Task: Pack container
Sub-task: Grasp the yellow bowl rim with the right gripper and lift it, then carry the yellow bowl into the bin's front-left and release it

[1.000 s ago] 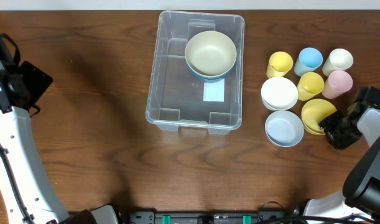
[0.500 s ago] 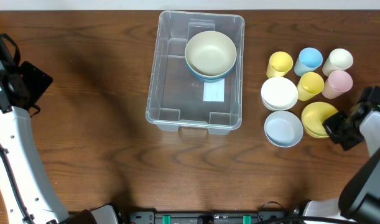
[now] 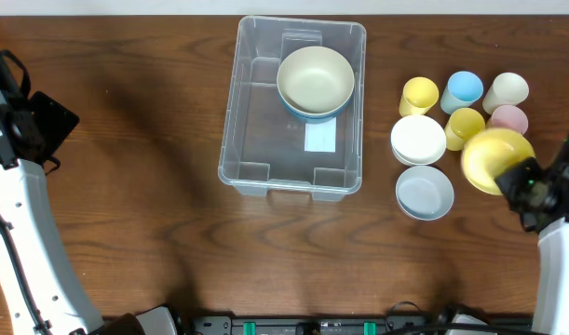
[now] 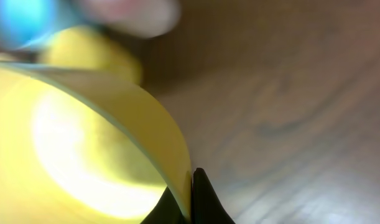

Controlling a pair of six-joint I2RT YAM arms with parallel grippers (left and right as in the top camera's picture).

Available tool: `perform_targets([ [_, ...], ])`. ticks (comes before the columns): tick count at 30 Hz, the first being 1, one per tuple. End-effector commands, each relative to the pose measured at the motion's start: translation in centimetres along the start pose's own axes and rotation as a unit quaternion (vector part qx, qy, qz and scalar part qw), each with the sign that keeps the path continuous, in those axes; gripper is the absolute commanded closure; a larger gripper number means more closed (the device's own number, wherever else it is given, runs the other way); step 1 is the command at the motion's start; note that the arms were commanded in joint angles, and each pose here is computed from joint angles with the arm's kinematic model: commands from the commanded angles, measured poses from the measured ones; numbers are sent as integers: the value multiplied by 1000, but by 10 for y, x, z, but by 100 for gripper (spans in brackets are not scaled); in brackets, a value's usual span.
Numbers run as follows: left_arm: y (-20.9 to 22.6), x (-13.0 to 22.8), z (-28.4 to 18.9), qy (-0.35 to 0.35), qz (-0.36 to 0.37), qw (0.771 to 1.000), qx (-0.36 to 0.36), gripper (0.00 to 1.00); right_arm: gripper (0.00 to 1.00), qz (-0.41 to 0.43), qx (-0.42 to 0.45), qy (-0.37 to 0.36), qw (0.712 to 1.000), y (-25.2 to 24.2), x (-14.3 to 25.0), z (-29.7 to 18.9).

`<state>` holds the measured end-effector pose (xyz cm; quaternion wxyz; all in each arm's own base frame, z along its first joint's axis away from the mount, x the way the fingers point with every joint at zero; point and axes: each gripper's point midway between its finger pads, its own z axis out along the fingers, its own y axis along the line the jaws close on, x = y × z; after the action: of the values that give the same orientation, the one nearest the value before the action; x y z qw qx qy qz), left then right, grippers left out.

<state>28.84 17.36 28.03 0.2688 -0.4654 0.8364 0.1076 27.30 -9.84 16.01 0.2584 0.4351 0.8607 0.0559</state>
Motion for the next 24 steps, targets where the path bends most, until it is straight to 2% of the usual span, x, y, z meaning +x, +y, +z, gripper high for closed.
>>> perform_targets([
  [1, 2, -4, -3, -7, 3, 1000, -4, 2, 99, -77, -91, 2, 993, 64, 6, -31],
  [7, 2, -4, -3, -7, 3, 1000, -4, 2, 99, -204, -170, -9, 964, 165, 24, -72],
  [12, 2, -4, -3, -7, 3, 1000, -4, 2, 98, -283, -191, -11, 940, 232, 38, -74],
  [18, 2, -4, -3, -7, 3, 1000, -4, 2, 99, -343, -182, 30, 921, 289, 72, -28],
  [24, 2, -5, -3, -7, 3, 1000, -4, 2, 99, -409, -166, 103, 891, 314, 140, 35],
])
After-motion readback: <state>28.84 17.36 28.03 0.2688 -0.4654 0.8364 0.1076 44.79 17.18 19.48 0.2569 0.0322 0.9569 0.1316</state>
